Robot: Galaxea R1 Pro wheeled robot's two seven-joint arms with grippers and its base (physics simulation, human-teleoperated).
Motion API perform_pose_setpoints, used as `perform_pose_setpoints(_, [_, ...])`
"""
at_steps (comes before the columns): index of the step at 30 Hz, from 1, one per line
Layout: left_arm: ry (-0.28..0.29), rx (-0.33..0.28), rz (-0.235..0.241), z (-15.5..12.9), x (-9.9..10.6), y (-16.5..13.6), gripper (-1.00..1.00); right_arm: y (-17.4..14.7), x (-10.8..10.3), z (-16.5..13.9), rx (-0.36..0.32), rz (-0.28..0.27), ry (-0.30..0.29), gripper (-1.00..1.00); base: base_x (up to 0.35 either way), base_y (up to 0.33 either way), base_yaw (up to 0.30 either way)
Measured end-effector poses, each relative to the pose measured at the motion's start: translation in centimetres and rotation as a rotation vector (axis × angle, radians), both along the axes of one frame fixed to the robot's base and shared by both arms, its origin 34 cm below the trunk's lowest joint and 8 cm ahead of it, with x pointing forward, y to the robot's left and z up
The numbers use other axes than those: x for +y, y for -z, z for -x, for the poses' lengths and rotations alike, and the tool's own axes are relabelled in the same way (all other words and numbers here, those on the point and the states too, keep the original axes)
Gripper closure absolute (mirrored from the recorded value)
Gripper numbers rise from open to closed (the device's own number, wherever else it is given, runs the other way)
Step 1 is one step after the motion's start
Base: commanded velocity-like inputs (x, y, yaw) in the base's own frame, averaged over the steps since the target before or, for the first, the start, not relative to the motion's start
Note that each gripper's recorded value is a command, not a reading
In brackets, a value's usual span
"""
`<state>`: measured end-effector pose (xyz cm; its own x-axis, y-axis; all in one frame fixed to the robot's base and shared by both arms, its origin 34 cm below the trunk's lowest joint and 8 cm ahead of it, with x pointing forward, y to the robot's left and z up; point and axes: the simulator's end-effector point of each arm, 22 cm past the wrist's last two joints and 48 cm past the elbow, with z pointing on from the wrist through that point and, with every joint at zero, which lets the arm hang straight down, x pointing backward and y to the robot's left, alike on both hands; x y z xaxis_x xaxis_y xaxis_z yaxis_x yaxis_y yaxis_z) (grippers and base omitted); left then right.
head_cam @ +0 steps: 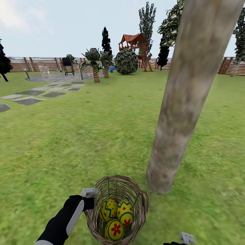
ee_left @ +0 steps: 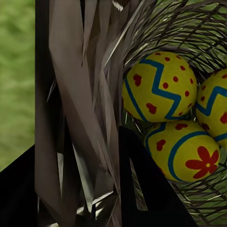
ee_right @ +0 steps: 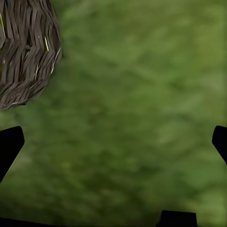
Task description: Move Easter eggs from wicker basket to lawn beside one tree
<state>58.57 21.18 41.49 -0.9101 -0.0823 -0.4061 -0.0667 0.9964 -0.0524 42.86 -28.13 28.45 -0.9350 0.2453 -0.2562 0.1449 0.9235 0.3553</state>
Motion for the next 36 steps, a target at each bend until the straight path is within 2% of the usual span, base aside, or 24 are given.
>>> perform_pose_setpoints(14, [0.000,-0.015,0.029,0.0,-0.6,1.7,1.00,3.0,-0.1,0.7,-0.001,0.002,0.000,-1.00,0.000,0.000,0.000])
perform_pose_setpoints(21, [-0.004,-0.018,0.035,0.0,-0.7,1.8,1.00,3.0,-0.1,0.6,-0.001,0.001,0.000,-1.00,0.000,0.000,0.000])
perform_pose_setpoints(22, [-0.004,-0.018,0.035,0.0,-0.7,1.8,-1.00,3.0,0.0,0.6,-0.001,0.001,0.000,-1.00,0.000,0.000,0.000])
perform_pose_setpoints(23, [-0.002,-0.004,0.006,0.6,-0.1,2.9,-1.00,3.1,-0.1,0.7,0.000,0.001,0.000,-1.00,0.000,0.000,0.000])
perform_pose_setpoints(36, [0.002,-0.006,0.004,0.6,-0.2,2.9,-1.00,3.1,-0.1,0.7,-0.001,0.002,0.001,-1.00,0.000,0.000,0.000])
